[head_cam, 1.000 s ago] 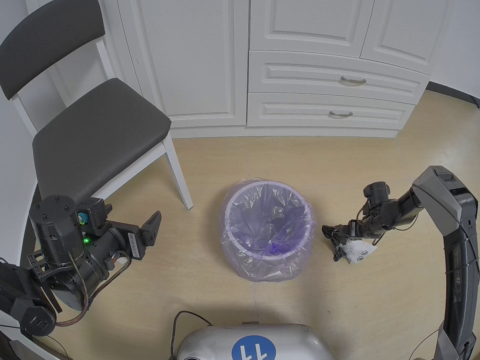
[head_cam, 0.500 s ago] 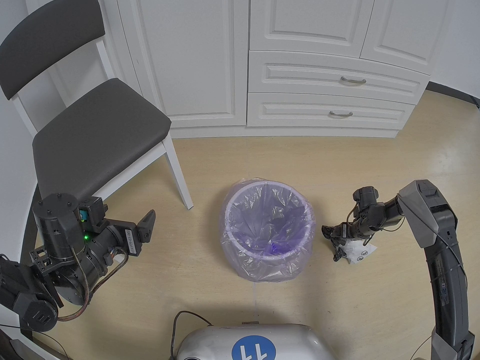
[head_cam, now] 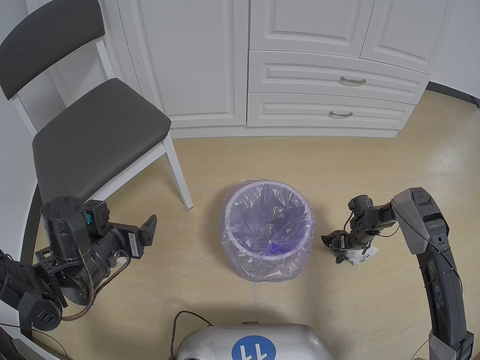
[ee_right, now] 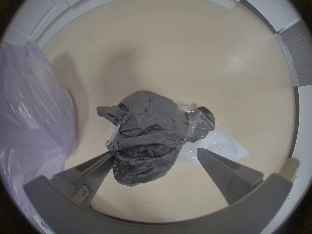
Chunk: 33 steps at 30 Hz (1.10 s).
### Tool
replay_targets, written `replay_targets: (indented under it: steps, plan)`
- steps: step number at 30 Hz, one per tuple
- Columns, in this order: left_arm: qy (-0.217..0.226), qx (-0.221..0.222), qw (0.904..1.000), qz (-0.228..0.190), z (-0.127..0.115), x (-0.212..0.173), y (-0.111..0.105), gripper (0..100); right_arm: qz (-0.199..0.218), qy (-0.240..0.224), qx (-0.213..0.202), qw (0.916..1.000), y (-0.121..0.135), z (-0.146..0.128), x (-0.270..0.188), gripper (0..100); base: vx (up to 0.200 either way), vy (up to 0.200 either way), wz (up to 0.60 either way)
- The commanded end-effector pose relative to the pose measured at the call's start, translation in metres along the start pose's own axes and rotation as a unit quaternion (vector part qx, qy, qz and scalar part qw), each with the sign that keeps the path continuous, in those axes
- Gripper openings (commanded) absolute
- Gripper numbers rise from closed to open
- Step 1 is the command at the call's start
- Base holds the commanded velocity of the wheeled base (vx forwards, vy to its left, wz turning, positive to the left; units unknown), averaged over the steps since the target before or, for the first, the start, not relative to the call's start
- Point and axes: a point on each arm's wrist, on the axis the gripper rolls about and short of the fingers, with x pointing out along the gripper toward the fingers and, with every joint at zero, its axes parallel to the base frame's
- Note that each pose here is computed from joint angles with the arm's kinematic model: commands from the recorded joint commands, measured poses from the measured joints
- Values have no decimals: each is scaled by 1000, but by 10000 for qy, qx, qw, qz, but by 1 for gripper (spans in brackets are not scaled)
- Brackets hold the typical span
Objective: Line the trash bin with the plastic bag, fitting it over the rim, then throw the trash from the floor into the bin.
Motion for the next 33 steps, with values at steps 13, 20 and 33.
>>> replay_targets:
  steps: [13,20,33]
  plan:
    - [23,2,10000,22,-1,1,0,100,-36,232,40,9997,0,-2,6,0,0,0,0]
    - [44,12,10000,23,-2,3,0,100,-66,159,97,9998,0,0,4,0,0,0,0]
    - [65,21,10000,25,-3,2,0,100,-281,114,295,9991,1,1,1,0,0,0,0]
